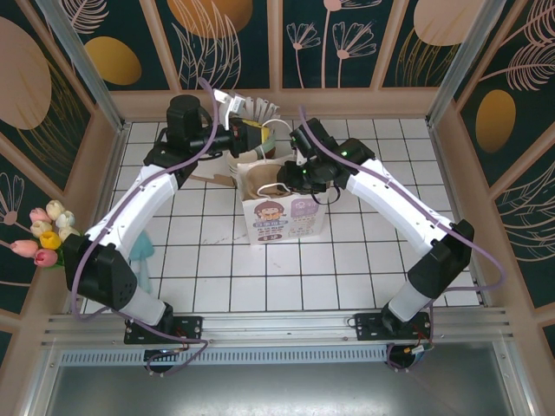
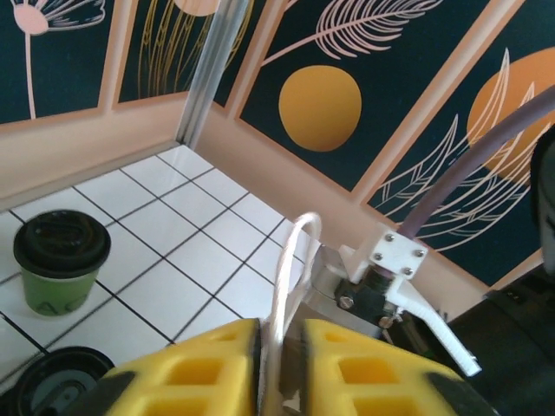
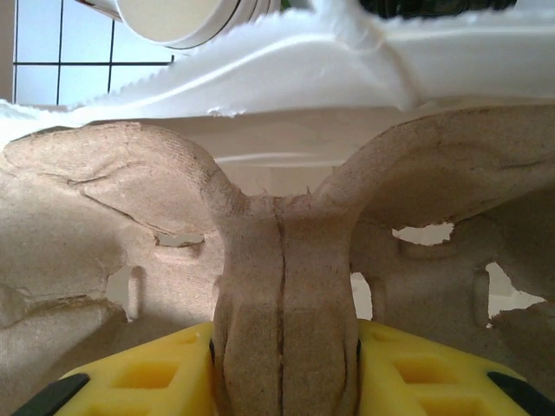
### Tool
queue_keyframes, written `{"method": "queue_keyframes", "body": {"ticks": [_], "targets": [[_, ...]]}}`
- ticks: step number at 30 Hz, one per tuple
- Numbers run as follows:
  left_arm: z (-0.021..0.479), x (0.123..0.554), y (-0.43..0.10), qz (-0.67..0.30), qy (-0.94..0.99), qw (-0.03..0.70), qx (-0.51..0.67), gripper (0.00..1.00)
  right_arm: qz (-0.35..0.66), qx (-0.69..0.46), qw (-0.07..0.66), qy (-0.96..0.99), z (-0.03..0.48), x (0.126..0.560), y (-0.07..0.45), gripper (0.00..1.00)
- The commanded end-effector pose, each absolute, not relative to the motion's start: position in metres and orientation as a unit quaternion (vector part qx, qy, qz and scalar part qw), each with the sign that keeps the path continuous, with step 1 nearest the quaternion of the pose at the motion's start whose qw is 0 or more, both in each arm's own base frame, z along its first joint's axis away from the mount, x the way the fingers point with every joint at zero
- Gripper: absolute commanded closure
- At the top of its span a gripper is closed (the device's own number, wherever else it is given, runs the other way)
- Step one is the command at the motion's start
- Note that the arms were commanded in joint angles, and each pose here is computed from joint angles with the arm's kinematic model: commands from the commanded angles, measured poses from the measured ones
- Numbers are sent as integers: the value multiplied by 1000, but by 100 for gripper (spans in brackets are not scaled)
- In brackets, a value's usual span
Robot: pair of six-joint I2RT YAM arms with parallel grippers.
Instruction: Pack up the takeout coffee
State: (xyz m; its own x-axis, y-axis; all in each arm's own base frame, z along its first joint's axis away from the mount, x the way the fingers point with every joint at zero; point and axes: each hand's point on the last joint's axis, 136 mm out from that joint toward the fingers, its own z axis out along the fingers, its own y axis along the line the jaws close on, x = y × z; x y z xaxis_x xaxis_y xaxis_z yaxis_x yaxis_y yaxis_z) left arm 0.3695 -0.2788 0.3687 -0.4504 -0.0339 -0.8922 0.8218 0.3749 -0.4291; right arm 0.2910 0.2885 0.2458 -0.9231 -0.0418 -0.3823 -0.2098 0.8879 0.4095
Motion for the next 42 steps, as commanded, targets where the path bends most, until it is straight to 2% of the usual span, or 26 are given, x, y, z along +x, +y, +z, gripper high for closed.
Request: {"method": "queue_keyframes", "body": {"ticks": [1, 3, 6, 11, 16, 24, 26, 28, 31, 33, 36, 42], "targets": [[405, 343, -276, -476, 654, 484, 334, 43, 215, -66, 194, 955, 257, 286, 277, 61], [409, 327, -274, -477, 631, 494, 361, 21, 226, -66, 199, 951, 260, 287, 280, 61], [401, 323, -265, -431, 646, 517, 360, 3, 236, -64, 201, 949, 261, 288, 283, 61], [387, 274, -257, -408, 617, 518, 429, 1, 230, -58, 199, 951, 260, 290, 281, 61], [396, 229, -247, -412, 553, 555, 466, 1, 231, -52, 201, 951, 261, 293, 281, 61], [394, 200, -271, -453, 531, 501, 511, 3, 228, -40, 207, 950, 263, 294, 279, 61], [393, 198, -276, -456, 527, 498, 517, 6, 227, -36, 209, 951, 264, 294, 278, 61], [390, 203, -278, -447, 533, 503, 513, 13, 231, -33, 211, 949, 264, 294, 278, 61], [385, 208, -280, -443, 542, 501, 508, 44, 237, -26, 215, 947, 266, 295, 279, 61], [384, 202, -282, -461, 535, 486, 515, 58, 236, -23, 215, 947, 267, 296, 279, 61], [382, 180, -286, -486, 511, 460, 540, 65, 229, -13, 214, 950, 265, 300, 278, 61], [385, 134, -277, -512, 441, 449, 585, 68, 217, -1, 200, 955, 255, 303, 280, 61]]}}
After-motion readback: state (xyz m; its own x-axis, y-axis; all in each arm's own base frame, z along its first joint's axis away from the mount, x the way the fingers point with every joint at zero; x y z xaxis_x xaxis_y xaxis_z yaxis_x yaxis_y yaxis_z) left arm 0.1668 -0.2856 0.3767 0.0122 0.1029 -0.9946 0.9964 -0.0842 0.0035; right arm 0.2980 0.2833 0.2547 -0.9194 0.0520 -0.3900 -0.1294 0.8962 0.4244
